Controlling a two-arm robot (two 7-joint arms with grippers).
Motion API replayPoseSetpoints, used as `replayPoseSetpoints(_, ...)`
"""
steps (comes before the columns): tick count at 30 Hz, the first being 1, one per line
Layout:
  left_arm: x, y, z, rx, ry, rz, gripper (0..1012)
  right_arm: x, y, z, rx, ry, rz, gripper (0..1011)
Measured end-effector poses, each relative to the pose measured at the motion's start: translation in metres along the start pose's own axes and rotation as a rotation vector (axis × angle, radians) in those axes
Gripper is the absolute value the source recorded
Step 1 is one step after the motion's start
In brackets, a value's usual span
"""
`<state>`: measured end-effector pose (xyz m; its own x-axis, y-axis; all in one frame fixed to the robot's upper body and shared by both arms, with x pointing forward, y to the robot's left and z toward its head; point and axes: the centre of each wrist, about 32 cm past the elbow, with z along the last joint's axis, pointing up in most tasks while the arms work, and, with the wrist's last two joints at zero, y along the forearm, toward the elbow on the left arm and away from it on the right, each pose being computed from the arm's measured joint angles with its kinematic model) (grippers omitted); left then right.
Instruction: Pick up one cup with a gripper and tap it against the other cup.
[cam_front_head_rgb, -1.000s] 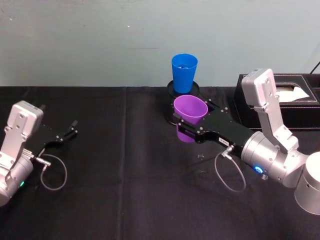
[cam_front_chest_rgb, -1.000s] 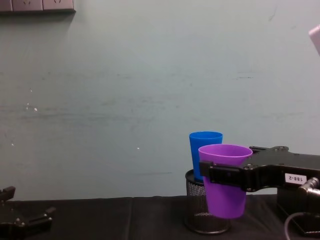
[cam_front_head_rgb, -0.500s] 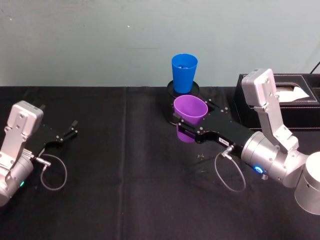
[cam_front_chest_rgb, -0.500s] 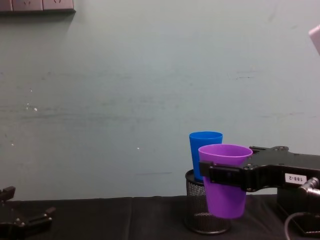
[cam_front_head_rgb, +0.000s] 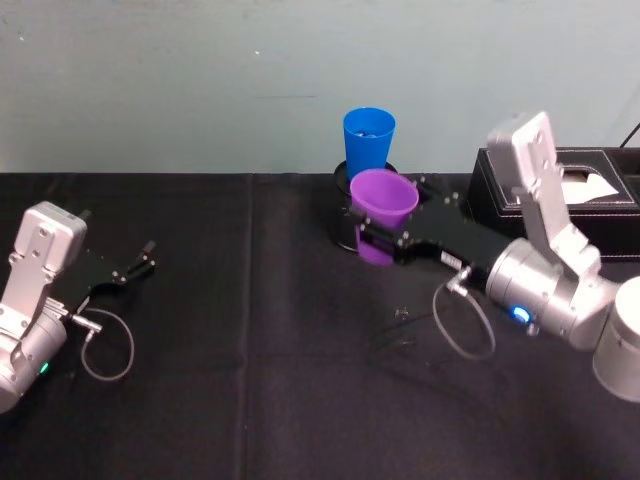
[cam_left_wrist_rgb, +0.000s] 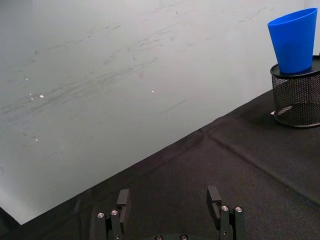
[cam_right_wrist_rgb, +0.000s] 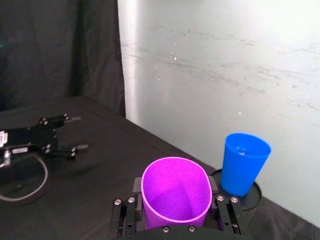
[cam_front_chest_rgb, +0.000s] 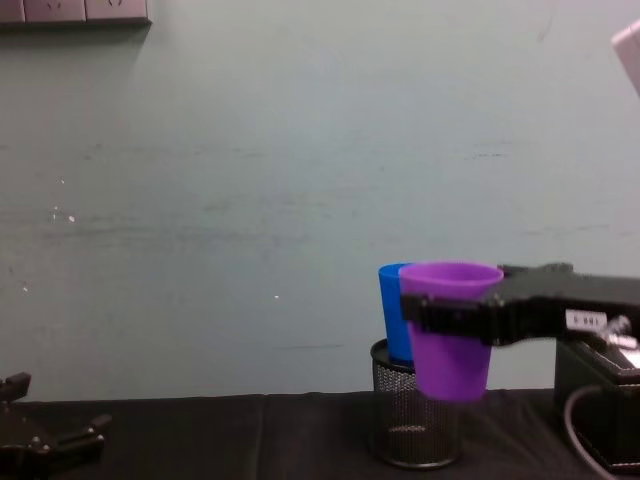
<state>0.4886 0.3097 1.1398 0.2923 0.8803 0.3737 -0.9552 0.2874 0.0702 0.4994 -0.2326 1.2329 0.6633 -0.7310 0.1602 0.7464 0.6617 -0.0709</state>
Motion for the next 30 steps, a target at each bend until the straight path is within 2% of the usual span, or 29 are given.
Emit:
replayPoseSetpoints(4, 0.0, 0.0, 0.0, 0.0, 0.0, 0.0, 1000, 0.013, 0.009, 0.005, 0.002, 0.022, -0.003, 721)
replayPoseSetpoints(11, 0.0, 0.0, 0.0, 0.0, 0.0, 0.0, 1000, 0.031, 0.027, 0.005, -0.003, 0.087, -0.004, 721)
replayPoseSetpoints(18, 0.0, 0.0, 0.0, 0.0, 0.0, 0.0, 1000, 0.037, 0.039, 0.003, -0.012, 0.126, 0.002, 720)
replayPoseSetpoints(30, 0.0, 0.0, 0.0, 0.0, 0.0, 0.0, 1000, 0.042, 0.055, 0.001, -0.038, 0.125, 0.003, 720)
